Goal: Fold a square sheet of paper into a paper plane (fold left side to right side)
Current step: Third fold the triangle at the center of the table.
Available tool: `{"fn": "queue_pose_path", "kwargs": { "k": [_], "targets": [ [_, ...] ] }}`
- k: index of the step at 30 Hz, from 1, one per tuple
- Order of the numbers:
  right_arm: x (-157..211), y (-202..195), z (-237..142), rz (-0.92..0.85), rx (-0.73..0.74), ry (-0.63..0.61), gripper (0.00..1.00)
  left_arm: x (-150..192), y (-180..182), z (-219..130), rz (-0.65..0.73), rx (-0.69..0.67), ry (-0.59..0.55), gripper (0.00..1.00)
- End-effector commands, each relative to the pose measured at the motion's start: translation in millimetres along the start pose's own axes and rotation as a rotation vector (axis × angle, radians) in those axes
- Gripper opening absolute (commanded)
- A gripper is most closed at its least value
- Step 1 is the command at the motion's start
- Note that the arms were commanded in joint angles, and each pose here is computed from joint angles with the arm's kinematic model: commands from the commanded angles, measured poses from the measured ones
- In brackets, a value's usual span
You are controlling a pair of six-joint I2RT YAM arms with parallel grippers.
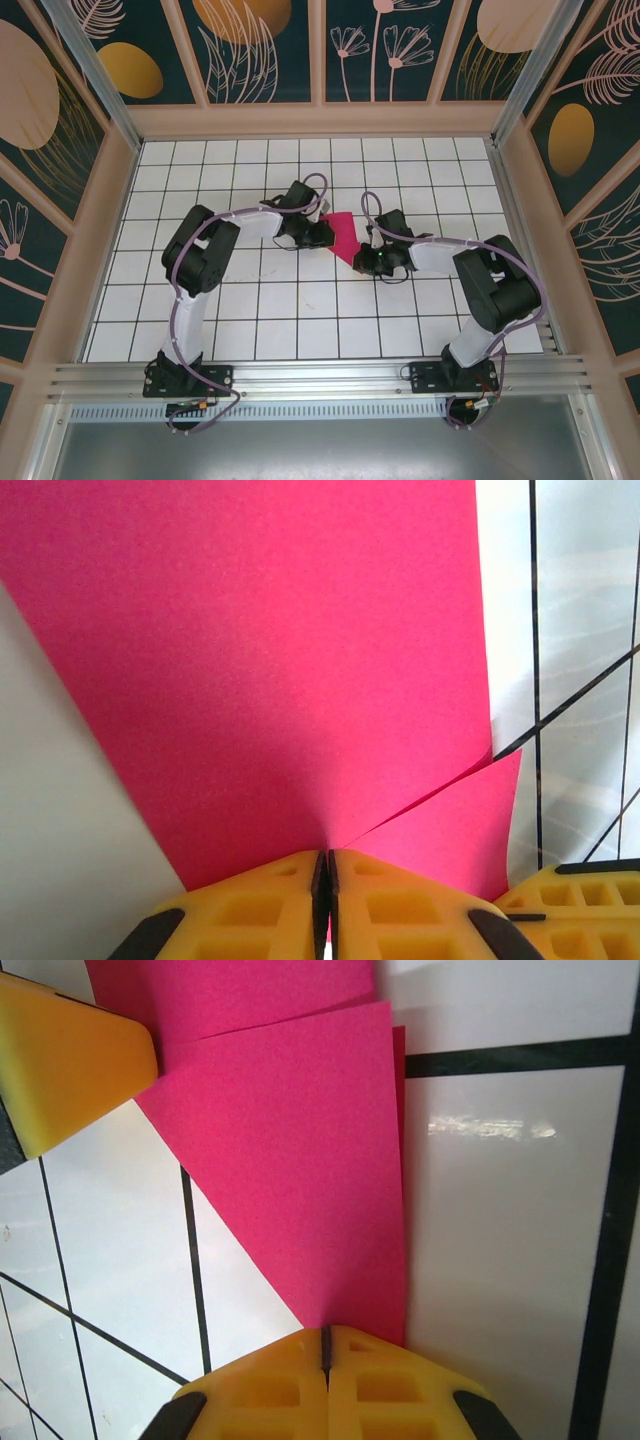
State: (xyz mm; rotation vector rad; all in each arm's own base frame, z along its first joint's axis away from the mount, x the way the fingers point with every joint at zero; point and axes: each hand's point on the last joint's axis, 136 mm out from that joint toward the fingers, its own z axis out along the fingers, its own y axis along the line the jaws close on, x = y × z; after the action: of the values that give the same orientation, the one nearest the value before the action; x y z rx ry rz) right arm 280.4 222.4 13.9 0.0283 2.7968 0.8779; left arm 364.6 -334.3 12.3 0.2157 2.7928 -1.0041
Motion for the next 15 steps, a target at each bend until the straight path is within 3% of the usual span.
{"fn": "queue_pose_path", "kwargs": {
  "k": [1, 9, 15],
  "targets": [
    [47.6, -55.7, 4.1, 0.099, 0.187, 0.132, 0.00, -2.0, 85.6, -10.8, -0.073, -0.250, -0.044, 0.15],
    [27.3, -14.6, -1.3, 0.045, 0.011, 0.073, 0.02, -37.7, 59.6, -49.5, -0.029, -0.198, -0.126, 0.26],
    [-9.3, 23.0, -36.1, -0.054, -0.068, -0.074, 0.31, -45.3, 33.1, -74.0, -0.024, -0.110, -0.186, 0.40]
  ]
}}
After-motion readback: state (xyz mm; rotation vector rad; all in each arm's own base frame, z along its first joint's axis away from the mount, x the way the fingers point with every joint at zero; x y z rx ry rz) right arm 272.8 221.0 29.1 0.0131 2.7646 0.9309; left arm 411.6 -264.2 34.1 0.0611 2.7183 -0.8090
